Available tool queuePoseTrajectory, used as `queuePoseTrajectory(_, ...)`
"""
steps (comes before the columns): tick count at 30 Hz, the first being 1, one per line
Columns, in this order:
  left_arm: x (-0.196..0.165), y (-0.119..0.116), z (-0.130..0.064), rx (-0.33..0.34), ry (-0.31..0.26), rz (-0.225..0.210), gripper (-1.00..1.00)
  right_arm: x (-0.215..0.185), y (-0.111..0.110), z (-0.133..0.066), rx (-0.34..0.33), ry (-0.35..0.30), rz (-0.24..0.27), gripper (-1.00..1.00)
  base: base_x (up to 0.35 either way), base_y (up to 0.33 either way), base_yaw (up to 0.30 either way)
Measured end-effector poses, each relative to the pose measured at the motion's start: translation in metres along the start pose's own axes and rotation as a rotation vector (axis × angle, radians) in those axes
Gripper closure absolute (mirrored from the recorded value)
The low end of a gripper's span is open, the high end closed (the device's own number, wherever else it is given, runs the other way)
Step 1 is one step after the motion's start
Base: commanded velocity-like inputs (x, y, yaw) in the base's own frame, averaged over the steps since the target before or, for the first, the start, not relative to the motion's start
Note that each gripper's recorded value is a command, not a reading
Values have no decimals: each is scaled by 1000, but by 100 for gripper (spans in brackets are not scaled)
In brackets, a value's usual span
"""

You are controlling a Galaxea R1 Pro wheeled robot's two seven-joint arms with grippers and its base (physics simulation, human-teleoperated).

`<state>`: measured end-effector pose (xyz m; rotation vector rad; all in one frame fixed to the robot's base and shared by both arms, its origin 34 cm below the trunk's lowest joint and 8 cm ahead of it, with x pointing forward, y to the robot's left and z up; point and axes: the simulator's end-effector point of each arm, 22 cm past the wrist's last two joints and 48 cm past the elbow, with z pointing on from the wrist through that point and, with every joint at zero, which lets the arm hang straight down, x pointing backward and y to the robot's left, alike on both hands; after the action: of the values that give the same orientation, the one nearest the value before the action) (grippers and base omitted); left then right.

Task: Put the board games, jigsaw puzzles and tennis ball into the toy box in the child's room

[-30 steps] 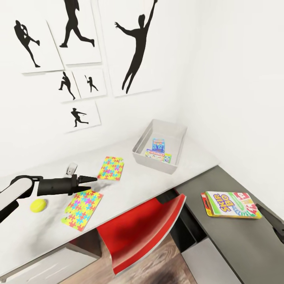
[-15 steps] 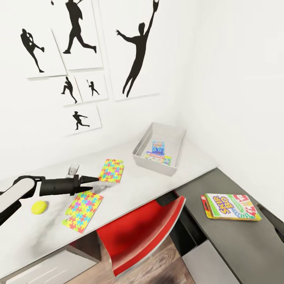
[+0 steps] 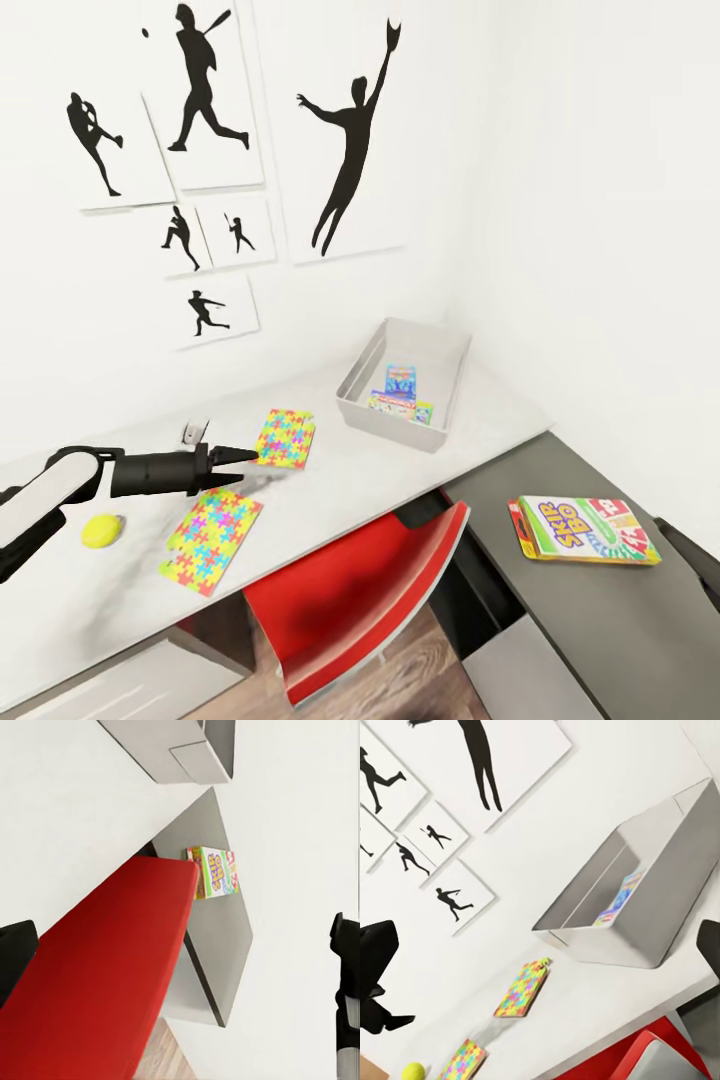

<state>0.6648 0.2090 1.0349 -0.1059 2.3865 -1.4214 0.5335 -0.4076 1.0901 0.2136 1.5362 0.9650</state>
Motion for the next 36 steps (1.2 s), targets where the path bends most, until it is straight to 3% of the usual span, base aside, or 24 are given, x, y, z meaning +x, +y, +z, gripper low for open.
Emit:
queuePoseTrajectory(10,1,-12,4,17,0,12,-100,-4,3,-1,-6,-9,-3,-100,0,0,0)
queuePoseTrajectory(16,15,-21,17,35,33,16,-100,-8,5,-3,-6,-19,-9,-100,0,0,0)
queuePoseTrajectory(36,15,-36,12,41,25,45,-100,-18,16,-6,-28,-47,-22,-100,0,0,45)
